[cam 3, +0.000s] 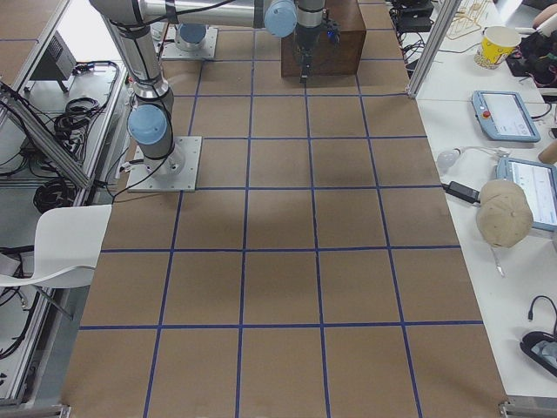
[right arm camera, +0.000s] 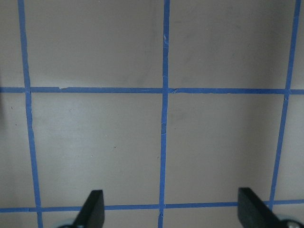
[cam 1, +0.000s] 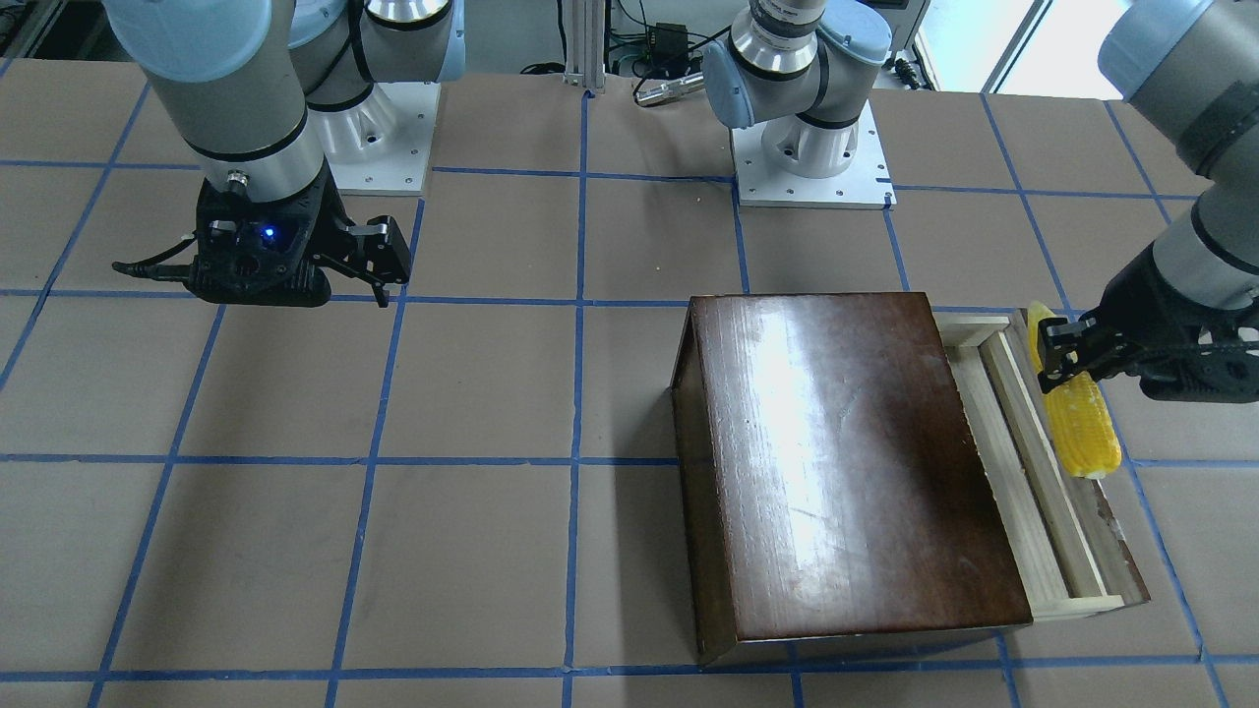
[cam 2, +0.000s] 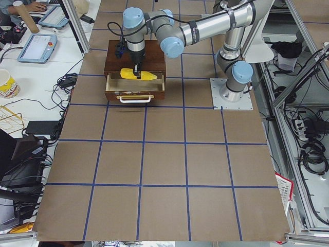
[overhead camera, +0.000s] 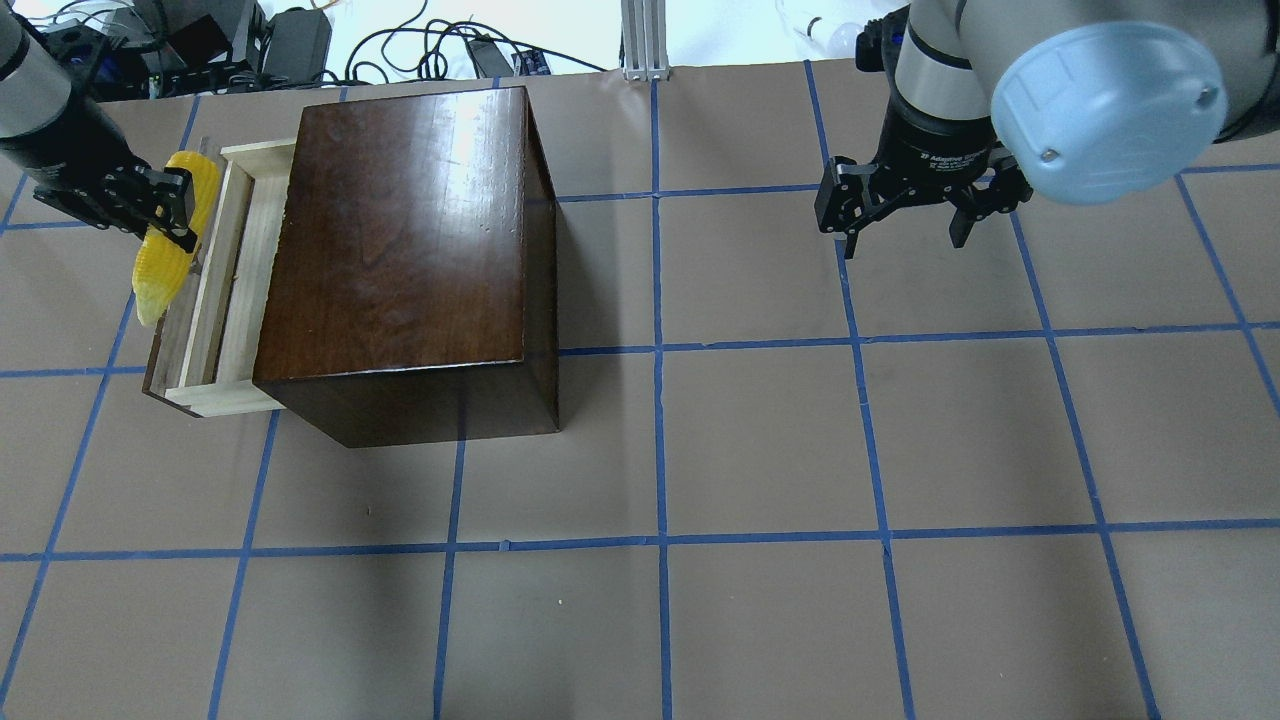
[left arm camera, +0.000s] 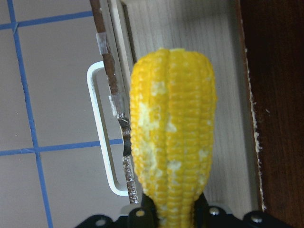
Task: Open drawer and put corn inside
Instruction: 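Lower the corn into the drawer and open the left gripper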
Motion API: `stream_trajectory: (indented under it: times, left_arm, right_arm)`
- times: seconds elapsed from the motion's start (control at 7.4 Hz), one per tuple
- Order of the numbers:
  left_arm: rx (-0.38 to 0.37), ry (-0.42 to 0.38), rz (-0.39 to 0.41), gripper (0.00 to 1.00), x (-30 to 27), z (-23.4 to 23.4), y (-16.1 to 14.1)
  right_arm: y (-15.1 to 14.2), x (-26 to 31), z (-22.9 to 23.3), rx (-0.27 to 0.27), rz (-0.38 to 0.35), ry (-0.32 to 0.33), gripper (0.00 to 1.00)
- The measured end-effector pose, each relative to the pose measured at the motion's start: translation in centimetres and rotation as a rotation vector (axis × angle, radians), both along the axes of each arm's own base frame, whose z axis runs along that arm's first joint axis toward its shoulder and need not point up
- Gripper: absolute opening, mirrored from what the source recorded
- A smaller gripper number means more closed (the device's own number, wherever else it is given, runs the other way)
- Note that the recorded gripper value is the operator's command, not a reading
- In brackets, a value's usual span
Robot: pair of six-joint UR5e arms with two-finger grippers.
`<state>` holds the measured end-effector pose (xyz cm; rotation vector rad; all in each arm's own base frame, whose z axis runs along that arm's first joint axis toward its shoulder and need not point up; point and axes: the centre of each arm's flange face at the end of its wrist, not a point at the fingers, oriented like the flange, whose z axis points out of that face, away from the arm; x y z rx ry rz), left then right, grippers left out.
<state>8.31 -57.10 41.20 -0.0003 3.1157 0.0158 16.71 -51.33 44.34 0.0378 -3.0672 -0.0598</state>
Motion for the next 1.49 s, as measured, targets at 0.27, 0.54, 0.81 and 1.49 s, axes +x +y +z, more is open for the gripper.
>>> stream_trajectory:
  times: [0.27,0.54,0.81,1.49]
  left_arm:
    - [0.027,0.009,0.058,0.00,-0.1,-1.7,0.3]
    - [0.051,0.016,0.067,0.65,-0.2,-3.3,0.6]
    - [0.059,0.021,0.068,1.00,-0.2,-3.9,0.7]
    - [0.023,0.010,0.067,1.00,-0.5,-1.8,1.1]
  right_arm:
    - [0.0,0.0,0.0,0.000,0.000,0.001,1.00]
    - [0.0,0.0,0.0,-0.001,0.000,0.001,1.00]
    - [0.0,0.0,0.0,0.000,0.000,0.001,1.00]
    - [0.0,0.0,0.0,0.000,0.000,0.001,1.00]
